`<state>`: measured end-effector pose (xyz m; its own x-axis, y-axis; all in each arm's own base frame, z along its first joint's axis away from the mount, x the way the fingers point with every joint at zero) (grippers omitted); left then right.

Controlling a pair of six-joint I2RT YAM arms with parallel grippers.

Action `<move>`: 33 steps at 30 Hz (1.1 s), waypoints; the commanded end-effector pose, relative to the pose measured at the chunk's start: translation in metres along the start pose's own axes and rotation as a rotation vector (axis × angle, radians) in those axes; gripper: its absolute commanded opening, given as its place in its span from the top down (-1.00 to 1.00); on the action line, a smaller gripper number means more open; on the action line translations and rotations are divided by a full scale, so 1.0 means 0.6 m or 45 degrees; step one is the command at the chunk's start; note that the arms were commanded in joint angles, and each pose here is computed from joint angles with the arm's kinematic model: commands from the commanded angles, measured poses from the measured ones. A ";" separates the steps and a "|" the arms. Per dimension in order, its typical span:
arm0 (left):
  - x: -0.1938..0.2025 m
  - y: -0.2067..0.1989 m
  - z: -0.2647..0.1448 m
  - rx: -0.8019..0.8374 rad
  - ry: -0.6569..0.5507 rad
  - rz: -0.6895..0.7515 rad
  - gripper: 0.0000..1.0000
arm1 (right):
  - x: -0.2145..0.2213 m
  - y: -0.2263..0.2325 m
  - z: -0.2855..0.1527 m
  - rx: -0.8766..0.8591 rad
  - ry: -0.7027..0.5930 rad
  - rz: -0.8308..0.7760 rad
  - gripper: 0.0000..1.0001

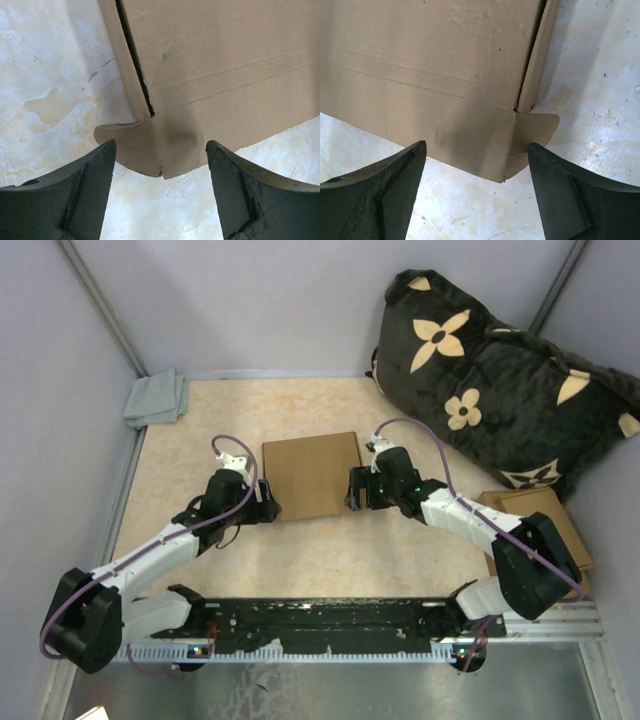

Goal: Fold the paper box

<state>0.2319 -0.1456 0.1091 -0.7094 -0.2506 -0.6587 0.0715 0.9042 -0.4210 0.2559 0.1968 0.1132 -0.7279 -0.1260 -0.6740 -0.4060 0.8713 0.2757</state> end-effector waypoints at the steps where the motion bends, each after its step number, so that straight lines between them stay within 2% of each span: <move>1: 0.004 -0.009 -0.012 0.033 0.029 -0.020 -0.58 | -0.018 0.013 -0.009 -0.044 -0.054 -0.036 -0.65; 7: 0.012 0.005 0.002 -0.032 0.050 0.001 -0.60 | -0.014 0.014 -0.009 -0.062 -0.044 -0.034 -0.63; 12: 0.020 -0.007 0.007 0.015 0.104 -0.008 -0.58 | -0.009 0.020 -0.015 -0.101 -0.025 -0.038 -0.60; 16: 0.016 -0.021 -0.003 0.077 0.092 -0.007 -0.53 | -0.006 0.026 -0.022 -0.136 -0.012 -0.038 -0.44; 19: 0.009 -0.031 -0.013 0.124 0.071 -0.009 -0.48 | -0.005 0.029 -0.026 -0.149 -0.007 -0.039 -0.39; 33: 0.003 -0.044 -0.030 0.168 0.089 -0.016 -0.38 | -0.014 0.039 -0.047 -0.182 -0.020 -0.026 -0.36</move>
<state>0.2155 -0.1567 0.1103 -0.7658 -0.2163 -0.6056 0.1259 0.8731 -0.4710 0.2387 0.2002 0.1209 -0.7473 -0.1529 -0.6466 -0.4589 0.8225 0.3359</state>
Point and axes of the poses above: each gripper's point midway between its finger pads, its own z axis out along the fingers, its own y axis along the line the jaws close on, x = y × z, the point moved 5 cm from there along -z, back along the fingers, and after that the axes turned 7 degrees about -z, right-handed, at the moved point
